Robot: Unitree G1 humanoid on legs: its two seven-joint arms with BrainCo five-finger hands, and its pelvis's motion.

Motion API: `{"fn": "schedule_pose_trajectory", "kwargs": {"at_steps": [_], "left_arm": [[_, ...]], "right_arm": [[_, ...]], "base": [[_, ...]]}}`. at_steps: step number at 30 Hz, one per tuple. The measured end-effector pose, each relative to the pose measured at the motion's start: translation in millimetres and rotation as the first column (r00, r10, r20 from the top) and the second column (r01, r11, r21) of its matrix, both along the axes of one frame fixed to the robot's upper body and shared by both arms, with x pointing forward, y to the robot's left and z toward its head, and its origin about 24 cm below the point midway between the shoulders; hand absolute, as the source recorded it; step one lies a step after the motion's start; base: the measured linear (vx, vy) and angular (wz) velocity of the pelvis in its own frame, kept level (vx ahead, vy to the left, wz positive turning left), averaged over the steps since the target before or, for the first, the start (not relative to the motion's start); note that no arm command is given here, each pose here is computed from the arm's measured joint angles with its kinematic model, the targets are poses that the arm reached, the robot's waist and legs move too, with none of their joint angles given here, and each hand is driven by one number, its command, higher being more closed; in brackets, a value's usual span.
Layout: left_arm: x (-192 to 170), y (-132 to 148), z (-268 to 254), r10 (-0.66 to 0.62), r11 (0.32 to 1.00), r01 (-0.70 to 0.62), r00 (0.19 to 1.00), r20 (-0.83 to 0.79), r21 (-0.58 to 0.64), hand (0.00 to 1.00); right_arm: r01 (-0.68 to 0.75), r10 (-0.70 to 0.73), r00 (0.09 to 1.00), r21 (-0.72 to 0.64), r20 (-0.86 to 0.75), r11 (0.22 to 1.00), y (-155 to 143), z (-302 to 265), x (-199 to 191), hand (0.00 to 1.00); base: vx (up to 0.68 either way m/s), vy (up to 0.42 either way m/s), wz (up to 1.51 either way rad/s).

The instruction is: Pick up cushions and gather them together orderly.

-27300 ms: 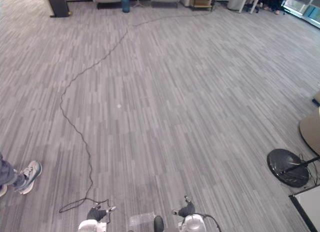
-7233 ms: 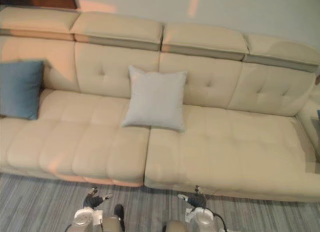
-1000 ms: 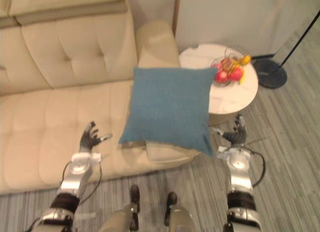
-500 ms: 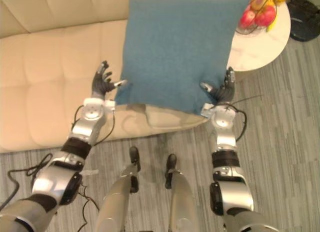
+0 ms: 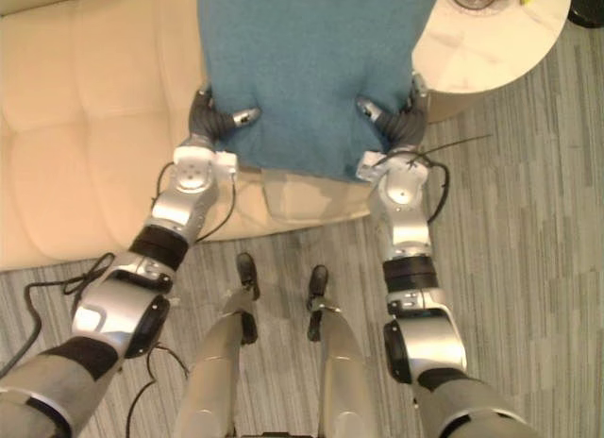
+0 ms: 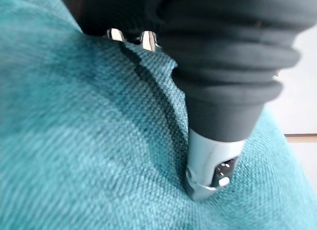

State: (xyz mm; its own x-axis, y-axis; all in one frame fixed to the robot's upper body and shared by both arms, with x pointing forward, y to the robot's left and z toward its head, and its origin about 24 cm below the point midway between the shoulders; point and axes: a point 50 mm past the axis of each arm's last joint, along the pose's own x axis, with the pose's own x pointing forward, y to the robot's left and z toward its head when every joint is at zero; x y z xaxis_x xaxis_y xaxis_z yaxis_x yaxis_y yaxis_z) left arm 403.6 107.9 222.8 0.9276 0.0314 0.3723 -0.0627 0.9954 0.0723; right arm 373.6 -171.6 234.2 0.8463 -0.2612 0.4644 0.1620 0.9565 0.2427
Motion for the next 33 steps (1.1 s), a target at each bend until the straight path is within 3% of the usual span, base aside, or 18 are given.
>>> {"fn": "schedule_pose_trajectory", "kwargs": {"at_steps": [8,12,16,26,33], "left_arm": [[-16,-8,12,-0.043,0.995,0.052,0.995,0.091,-0.09,1.0],[-39,-18,-21,-0.11,0.988,0.117,0.991,0.074,-0.097,1.0],[-67,-26,-56,-0.149,0.965,0.154,0.988,0.039,-0.213,1.0],[-145,-17,-158,-0.149,0.943,0.065,0.959,-0.242,-0.326,1.0],[-181,-8,-192,-0.155,0.943,0.028,0.919,-0.364,-0.331,1.0]], "right_arm": [[-0.057,0.055,0.996,0.032,0.066,0.998,8,-7,-20,1.0],[-0.042,0.04,0.999,0.066,0.027,0.997,0,-47,-47,1.0],[-0.017,0.016,1.0,0.066,0.014,0.998,-2,-70,-76,1.0],[-0.011,0.001,0.969,-0.038,-0.247,0.999,3,-151,-138,1.0],[-0.043,0.0,0.928,-0.107,-0.374,0.993,5,-181,-161,1.0]], "base": [[0.03,-0.023,-0.02],[0.06,-0.017,0.08],[0.03,-0.001,0.11],[0.1,0.022,0.15],[0.12,0.036,0.14]]}}
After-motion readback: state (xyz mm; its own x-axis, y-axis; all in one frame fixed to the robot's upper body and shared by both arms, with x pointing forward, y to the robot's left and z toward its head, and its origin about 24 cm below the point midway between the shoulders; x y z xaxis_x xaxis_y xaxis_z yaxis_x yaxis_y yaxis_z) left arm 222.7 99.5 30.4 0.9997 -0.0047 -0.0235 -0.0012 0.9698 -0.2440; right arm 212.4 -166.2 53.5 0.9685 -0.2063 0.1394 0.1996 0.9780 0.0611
